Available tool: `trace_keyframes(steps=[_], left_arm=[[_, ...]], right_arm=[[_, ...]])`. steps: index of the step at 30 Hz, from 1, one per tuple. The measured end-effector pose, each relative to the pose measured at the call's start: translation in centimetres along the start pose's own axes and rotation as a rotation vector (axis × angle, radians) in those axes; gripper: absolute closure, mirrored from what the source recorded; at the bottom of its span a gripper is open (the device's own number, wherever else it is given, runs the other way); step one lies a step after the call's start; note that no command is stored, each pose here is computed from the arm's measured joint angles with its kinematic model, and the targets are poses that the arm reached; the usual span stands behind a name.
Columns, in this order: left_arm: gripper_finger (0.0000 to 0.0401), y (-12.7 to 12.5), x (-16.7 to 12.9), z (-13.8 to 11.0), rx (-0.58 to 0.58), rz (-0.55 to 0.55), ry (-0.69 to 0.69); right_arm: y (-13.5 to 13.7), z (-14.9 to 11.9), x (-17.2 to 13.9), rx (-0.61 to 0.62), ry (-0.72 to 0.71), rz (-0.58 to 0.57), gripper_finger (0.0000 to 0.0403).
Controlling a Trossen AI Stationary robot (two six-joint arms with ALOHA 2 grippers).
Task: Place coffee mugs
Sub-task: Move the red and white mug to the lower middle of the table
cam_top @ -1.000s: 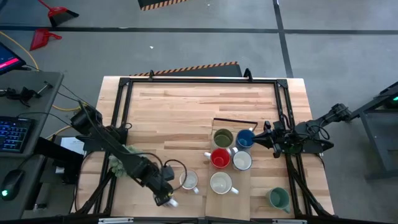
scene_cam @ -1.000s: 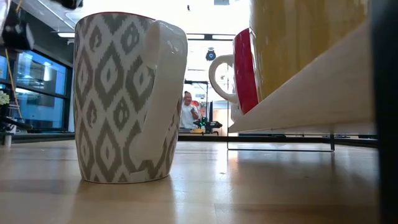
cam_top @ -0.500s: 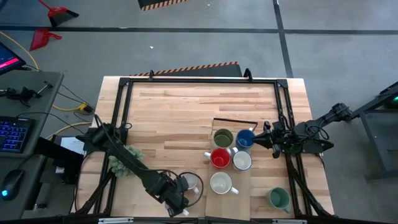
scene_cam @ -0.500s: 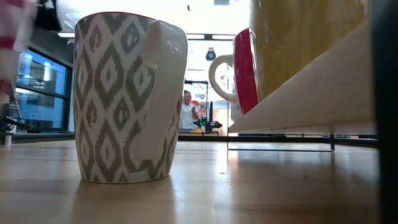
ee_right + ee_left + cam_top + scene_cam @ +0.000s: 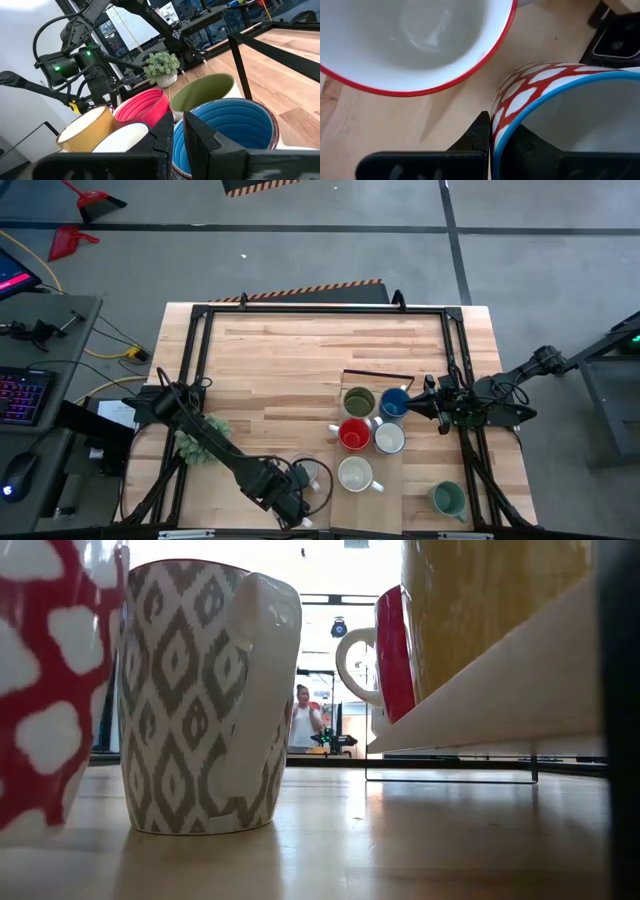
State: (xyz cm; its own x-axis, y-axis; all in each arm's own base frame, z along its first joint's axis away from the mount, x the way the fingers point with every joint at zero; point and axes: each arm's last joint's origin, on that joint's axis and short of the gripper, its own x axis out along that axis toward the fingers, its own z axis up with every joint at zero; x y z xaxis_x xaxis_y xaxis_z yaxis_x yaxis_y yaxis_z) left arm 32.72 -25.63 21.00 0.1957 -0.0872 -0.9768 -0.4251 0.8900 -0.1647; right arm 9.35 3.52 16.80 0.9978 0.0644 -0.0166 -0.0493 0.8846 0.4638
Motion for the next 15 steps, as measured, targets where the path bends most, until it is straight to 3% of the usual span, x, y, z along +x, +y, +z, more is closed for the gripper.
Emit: trace_keyframes(steps=[15], left_arm=[[0.0392,0.31,0.03,0.64,-0.011,0.007,-0.015]], right_arm=[[0.0,0.0,0.0,0.0,0.0,0.0,0.0373]])
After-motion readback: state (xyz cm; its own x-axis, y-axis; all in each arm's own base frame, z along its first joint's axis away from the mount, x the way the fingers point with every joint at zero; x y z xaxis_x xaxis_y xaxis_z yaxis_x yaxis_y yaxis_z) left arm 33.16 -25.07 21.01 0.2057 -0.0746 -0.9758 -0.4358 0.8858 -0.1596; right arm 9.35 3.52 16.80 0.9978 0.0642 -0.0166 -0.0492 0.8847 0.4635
